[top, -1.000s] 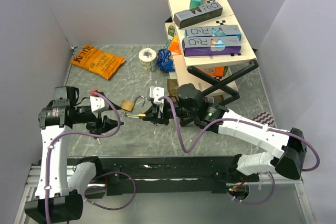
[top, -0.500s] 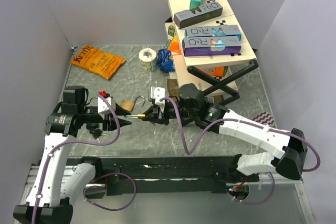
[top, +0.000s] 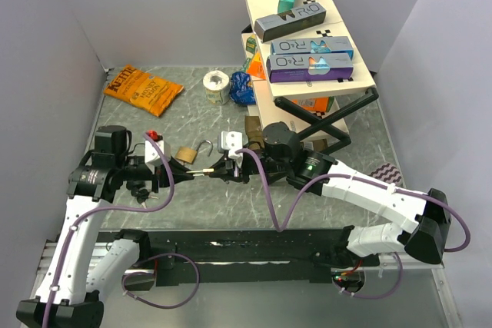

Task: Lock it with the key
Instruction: Lock the lock.

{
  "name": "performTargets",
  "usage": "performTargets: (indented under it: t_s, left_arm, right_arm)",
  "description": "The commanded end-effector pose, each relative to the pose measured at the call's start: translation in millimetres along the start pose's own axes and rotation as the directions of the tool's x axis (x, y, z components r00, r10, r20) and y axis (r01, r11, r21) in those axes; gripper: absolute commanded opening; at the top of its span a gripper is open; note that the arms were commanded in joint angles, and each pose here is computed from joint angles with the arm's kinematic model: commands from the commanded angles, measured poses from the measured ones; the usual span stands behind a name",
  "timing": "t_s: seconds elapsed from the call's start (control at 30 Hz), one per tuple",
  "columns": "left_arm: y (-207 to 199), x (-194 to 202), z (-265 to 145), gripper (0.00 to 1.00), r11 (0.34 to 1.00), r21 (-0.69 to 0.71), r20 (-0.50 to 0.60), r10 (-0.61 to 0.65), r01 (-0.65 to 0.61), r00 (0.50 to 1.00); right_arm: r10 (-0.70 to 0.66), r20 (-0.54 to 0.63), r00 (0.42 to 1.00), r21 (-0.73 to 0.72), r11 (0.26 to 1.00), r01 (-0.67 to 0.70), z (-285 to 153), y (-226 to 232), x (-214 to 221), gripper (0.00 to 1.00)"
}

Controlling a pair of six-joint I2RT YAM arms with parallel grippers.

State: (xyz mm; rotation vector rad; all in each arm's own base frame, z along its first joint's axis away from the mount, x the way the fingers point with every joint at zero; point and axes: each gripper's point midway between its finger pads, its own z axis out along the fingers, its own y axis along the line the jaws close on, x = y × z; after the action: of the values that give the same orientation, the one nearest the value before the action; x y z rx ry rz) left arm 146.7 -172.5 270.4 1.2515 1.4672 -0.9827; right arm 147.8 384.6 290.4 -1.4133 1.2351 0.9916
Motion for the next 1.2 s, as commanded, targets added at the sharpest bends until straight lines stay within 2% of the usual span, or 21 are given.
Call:
performTargets:
  t_s: [0.0, 0.4, 0.83, 1.17]
  left_arm:
    - [-2, -13, 4, 0.01, 1.0, 0.022, 0.055, 0.014, -0.015, 0.998]
    - [8, -26, 15, 0.01, 0.999, -0.031, 0.11, 0.03, -0.027, 0.993]
    - [4, -37, 24, 0.01, 0.997, -0.021, 0.137, 0.073, -0.07, 0.988]
    - [-3, -38, 28, 0.01, 0.997, 0.003, 0.138, 0.07, -0.071, 0.988]
  right_arm:
    - [-0.081, 0.097, 0.992, -0.04, 0.996, 0.085, -1, 11, -29, 0.0]
    - [-0.033, 0.143, 0.989, -0.149, 0.987, 0.054, 11, 28, -38, 0.0]
    - [0.002, 0.167, 0.986, -0.235, 0.971, 0.038, 24, 36, -41, 0.0]
    - [-0.019, 0.174, 0.985, -0.234, 0.97, 0.06, 30, 32, -41, 0.0]
